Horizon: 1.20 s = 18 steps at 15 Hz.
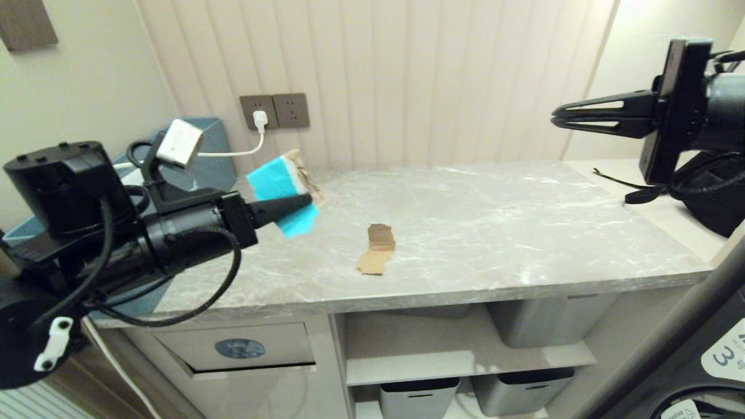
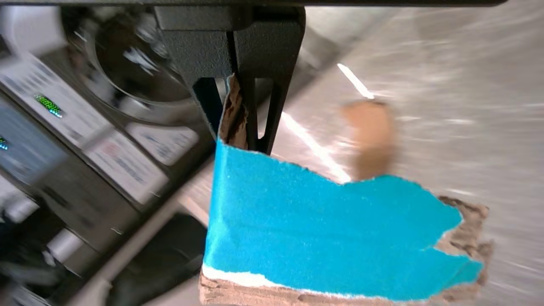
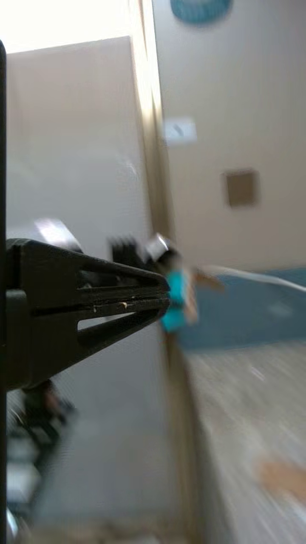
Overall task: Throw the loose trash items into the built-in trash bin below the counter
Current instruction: Put the garbage in the trash can
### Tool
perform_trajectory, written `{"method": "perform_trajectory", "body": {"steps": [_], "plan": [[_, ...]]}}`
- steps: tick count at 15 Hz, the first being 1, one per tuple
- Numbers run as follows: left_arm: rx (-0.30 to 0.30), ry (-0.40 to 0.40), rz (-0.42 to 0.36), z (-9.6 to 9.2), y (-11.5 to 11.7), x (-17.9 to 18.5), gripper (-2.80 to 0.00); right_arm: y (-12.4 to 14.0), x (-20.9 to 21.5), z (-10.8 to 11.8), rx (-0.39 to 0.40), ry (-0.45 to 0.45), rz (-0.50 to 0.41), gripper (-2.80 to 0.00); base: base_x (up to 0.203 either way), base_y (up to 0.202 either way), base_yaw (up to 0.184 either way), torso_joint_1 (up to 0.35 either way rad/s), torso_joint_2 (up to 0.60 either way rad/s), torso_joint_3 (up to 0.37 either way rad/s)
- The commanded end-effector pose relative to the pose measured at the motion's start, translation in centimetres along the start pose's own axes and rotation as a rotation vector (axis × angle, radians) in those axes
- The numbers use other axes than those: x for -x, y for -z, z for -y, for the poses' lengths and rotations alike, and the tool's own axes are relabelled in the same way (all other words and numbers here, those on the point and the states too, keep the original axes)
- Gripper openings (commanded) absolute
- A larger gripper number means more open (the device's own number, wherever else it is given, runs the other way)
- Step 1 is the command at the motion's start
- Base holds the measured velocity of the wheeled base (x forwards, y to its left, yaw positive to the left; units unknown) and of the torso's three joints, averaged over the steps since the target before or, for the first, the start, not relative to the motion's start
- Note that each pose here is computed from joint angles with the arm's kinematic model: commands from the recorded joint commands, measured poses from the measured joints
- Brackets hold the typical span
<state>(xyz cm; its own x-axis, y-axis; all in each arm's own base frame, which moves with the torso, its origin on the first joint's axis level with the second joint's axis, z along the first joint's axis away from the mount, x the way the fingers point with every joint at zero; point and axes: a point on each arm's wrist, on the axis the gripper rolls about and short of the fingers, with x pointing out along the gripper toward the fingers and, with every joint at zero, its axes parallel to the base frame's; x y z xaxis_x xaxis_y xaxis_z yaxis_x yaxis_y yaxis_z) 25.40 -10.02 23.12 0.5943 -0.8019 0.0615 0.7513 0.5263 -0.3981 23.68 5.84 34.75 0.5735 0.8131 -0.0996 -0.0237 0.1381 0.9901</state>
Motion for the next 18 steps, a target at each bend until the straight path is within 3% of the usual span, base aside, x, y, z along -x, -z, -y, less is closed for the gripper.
{"method": "perform_trajectory", "body": {"steps": [1,2,4,6,8,10,12,15,18], "plan": [[-0.034,-0.055,0.052,-0.5,-1.2,1.7,-2.80,1.5,3.5,0.9,0.205,0.055,0.201,-2.80,0.000,0.000,0.000,0.000,0.00,0.000],[-0.046,-0.075,0.075,0.0,-1.6,2.5,-2.80,2.0,4.1,3.0,0.307,0.162,0.302,-2.80,0.000,0.000,0.000,0.000,0.00,0.000],[-0.058,-0.134,0.096,0.9,-1.0,4.3,-2.80,4.5,6.0,8.1,0.547,0.416,0.389,-2.80,0.000,0.000,0.000,0.000,0.00,0.000],[-0.095,-0.219,0.086,1.5,0.9,6.3,-2.80,9.0,9.7,11.2,0.823,0.539,0.432,-2.80,0.000,0.000,0.000,0.000,0.00,0.000],[-0.185,-0.290,0.055,2.0,2.7,8.0,-2.80,12.9,12.7,15.2,1.004,0.673,0.491,-2.80,0.000,0.000,0.000,0.000,0.00,0.000],[-0.228,-0.320,0.047,2.7,3.2,9.3,-2.80,15.3,14.5,18.8,1.102,0.804,0.555,-2.80,0.000,0.000,0.000,0.000,0.00,0.000],[-0.232,-0.344,0.047,3.3,3.5,10.2,-2.80,17.3,15.6,21.9,1.194,0.856,0.582,-2.80,0.000,0.000,0.000,0.000,0.00,0.000],[-0.225,-0.404,0.050,4.0,5.0,11.9,-2.80,19.2,16.3,25.8,1.273,0.811,0.590,-2.80,0.000,0.000,0.000,0.000,0.00,0.000],[-0.216,-0.452,0.043,5.3,7.3,14.8,-2.80,20.0,16.5,26.9,1.353,0.784,0.559,-2.80,0.000,0.000,0.000,0.000,0.00,0.000]]}}
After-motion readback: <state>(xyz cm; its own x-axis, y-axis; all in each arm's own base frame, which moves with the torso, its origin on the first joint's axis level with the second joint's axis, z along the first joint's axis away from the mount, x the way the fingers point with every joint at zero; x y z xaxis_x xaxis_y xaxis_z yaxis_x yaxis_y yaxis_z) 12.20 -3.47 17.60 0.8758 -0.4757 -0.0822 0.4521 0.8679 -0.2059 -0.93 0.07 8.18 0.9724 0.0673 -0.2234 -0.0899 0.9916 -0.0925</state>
